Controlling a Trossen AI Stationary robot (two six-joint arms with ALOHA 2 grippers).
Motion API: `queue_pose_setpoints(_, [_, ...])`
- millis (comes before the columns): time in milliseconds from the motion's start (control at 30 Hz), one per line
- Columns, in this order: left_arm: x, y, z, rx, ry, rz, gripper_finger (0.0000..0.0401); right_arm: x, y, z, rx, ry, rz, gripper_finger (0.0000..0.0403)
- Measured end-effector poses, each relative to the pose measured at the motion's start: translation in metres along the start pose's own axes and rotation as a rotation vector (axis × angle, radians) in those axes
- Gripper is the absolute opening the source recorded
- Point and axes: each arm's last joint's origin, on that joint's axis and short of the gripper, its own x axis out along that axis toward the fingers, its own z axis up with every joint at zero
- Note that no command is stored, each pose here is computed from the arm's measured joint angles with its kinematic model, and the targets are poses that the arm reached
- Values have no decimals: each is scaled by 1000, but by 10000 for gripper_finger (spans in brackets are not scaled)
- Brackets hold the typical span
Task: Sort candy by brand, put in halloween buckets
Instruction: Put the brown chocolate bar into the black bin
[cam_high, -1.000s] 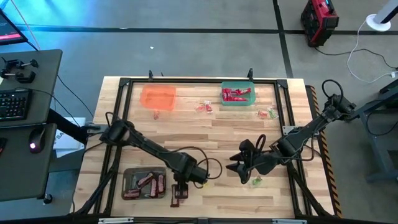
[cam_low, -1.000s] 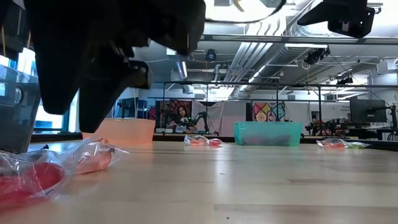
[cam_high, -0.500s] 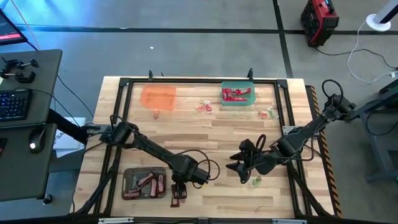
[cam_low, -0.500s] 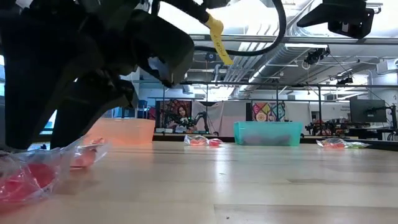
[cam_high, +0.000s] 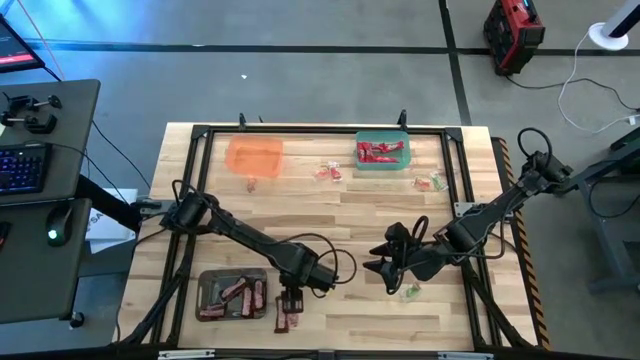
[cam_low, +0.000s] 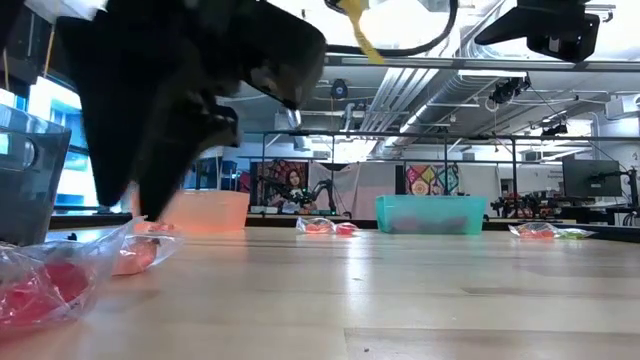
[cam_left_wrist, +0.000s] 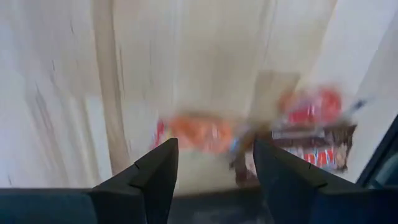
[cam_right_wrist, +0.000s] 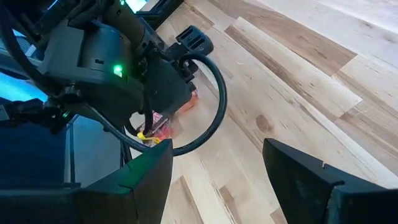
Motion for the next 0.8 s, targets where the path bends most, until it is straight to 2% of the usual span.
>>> queue_pose_setpoints(167, [1, -12, -8, -63, 64, -86, 197, 0, 0, 0, 1, -2, -1, 242])
queue_pose_setpoints(433, [18, -19, -3, -137, 49, -85, 197, 0, 0, 1, 4, -6, -2, 242])
queue_pose_setpoints(600, [23, -19, -4, -173, 61, -40, 197, 0, 0, 1, 3, -11, -5, 242])
queue_pose_setpoints(800, [25, -26, -8, -160, 56, -33, 197, 0, 0, 1, 4, -11, -5, 242])
